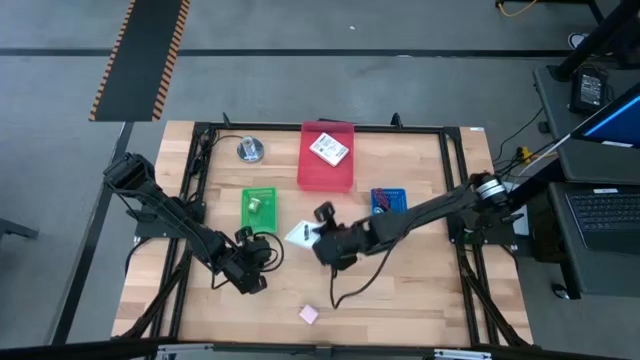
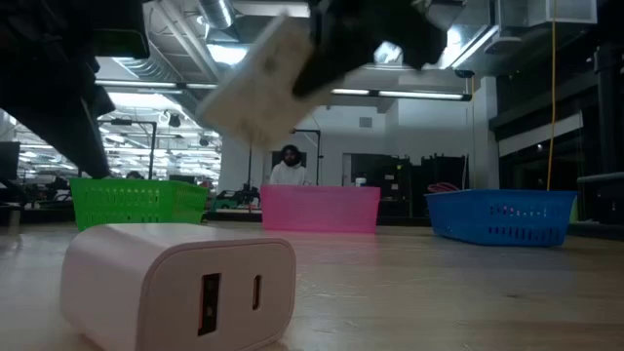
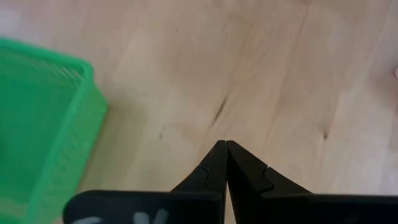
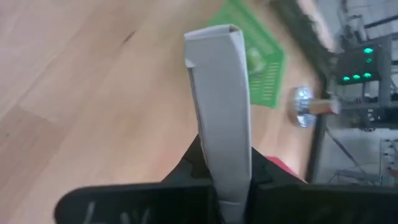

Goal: Pick and place items into bin
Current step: Put the white card reader box into the red basket

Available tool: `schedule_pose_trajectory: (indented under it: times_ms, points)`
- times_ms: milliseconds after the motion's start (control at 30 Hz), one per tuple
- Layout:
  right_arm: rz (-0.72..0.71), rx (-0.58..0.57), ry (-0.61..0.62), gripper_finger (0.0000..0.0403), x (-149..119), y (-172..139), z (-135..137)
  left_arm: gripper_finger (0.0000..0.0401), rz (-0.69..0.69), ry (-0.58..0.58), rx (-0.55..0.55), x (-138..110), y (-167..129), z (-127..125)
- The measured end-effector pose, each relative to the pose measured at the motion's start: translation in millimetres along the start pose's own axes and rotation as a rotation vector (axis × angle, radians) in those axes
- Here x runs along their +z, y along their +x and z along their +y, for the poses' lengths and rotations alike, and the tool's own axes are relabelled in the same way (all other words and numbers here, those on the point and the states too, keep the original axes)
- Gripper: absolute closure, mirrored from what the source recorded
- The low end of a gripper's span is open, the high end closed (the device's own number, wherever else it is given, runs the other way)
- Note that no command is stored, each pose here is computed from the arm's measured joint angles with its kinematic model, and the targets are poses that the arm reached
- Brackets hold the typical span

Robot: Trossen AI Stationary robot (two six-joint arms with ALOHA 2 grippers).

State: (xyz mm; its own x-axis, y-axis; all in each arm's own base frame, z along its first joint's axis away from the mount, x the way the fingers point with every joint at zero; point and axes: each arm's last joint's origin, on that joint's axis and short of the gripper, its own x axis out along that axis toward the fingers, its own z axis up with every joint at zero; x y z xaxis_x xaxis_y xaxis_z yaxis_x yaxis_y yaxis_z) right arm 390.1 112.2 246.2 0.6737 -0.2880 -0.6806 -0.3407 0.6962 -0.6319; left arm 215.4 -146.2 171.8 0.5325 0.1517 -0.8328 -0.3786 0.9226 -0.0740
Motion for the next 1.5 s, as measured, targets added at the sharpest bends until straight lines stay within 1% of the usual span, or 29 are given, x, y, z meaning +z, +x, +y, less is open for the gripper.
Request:
schedule_pose_trajectory:
  times_ms: [133,333,467,600,667,833,900,1067,1167,1300,1500]
  points:
    - [-0.013,-0.031,0.072,0.0391,-13,-24,-24,0.0398,-0.06,0.051,0.031,2,0,0]
    - [-0.04,-0.094,0.178,0.0391,-50,-34,-36,0.0398,-0.131,0.118,0.087,5,-1,2]
    - [-0.093,-0.167,0.249,0.0391,-75,-33,-43,0.0398,-0.167,0.142,0.118,6,-1,2]
    - [-0.105,-0.235,0.276,0.0391,-101,-26,-49,0.0398,-0.196,0.138,0.145,8,-1,4]
    - [-0.092,-0.244,0.291,0.0391,-112,-19,-52,0.0398,-0.203,0.131,0.157,10,0,5]
    - [-0.091,-0.211,0.336,0.0391,-133,-8,-70,0.0398,-0.207,0.112,0.179,15,3,9]
    - [-0.075,-0.228,0.31,0.0391,-141,-6,-78,0.0397,-0.206,0.111,0.189,17,4,12]
    - [0.007,-0.239,0.124,0.0391,-156,5,-87,0.0397,-0.203,0.117,0.211,23,7,16]
    - [0.042,-0.215,0.079,0.0391,-166,16,-90,0.0397,-0.202,0.108,0.221,25,9,19]
    - [0.069,-0.141,-0.04,0.0391,-176,34,-88,0.0397,-0.202,0.094,0.231,28,10,22]
    - [0.141,-0.1,-0.151,0.0391,-186,61,-93,0.0397,-0.202,0.088,0.234,30,11,23]
